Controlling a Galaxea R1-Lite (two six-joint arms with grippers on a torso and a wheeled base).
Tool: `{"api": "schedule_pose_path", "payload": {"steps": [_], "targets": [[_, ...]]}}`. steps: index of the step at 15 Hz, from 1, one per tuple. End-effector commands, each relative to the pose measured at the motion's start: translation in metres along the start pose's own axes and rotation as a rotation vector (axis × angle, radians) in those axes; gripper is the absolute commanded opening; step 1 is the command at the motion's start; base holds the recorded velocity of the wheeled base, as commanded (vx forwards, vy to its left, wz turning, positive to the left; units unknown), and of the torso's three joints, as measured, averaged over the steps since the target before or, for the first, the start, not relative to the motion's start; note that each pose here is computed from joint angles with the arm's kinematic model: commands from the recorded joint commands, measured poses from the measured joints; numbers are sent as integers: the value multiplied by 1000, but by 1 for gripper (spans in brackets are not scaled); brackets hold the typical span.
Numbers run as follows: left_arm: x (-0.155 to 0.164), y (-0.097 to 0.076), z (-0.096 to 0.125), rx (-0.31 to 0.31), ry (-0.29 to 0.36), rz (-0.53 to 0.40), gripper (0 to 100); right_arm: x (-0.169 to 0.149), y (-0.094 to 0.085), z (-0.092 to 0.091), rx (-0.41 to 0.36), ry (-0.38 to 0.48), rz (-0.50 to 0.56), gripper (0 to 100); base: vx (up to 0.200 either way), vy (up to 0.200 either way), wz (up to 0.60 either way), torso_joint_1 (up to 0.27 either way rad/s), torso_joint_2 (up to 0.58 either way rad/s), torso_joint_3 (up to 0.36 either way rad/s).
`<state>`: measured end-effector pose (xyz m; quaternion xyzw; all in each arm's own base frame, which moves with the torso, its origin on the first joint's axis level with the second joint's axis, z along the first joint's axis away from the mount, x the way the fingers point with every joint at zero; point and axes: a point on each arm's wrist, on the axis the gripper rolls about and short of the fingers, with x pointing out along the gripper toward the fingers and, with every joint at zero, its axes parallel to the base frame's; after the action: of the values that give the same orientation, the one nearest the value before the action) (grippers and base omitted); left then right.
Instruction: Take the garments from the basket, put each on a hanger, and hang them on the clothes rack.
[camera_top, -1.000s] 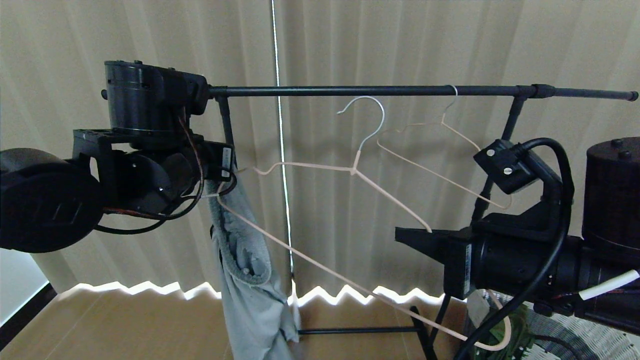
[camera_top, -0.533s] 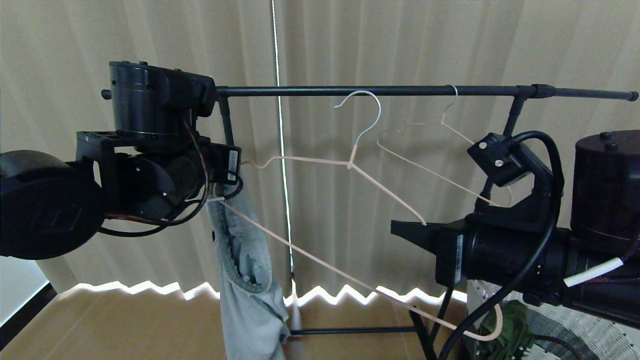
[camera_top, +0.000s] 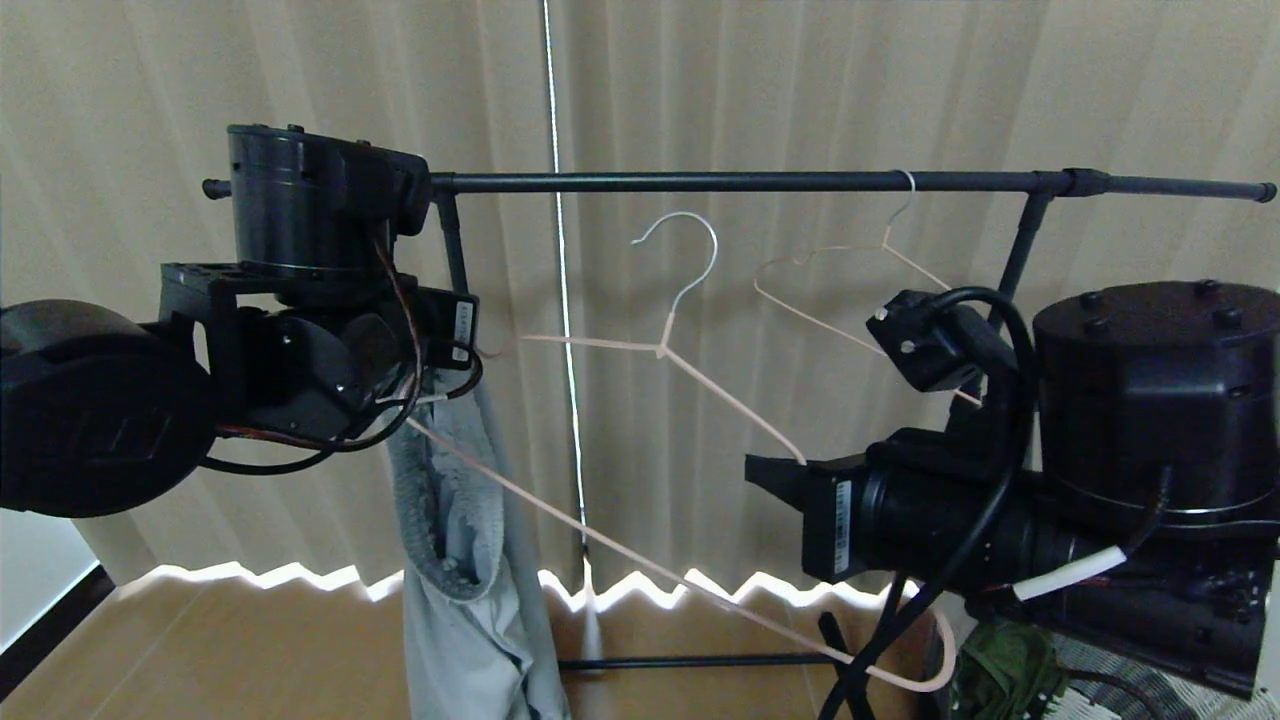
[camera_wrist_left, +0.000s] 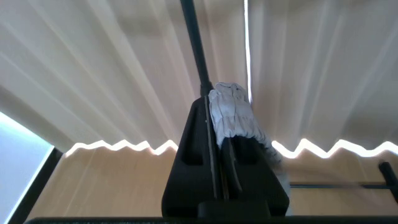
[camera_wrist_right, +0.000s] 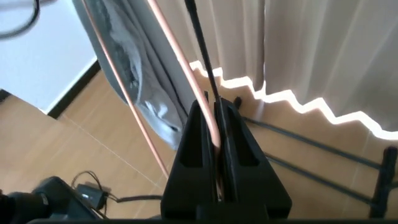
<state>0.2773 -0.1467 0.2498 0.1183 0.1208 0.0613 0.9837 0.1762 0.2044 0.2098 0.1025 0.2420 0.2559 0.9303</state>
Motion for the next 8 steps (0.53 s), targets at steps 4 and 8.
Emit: {"api": "schedule_pose_path", "payload": {"steps": [4, 8], "targets": [[1, 2, -1, 15, 10, 18, 0, 12, 1, -5, -11, 9, -58, 0, 0, 0, 0, 0, 0, 0], [-1, 2, -6, 37, 32, 25, 0, 16, -11, 11, 19, -51, -131, 0, 0, 0, 0, 0, 0, 0]]}}
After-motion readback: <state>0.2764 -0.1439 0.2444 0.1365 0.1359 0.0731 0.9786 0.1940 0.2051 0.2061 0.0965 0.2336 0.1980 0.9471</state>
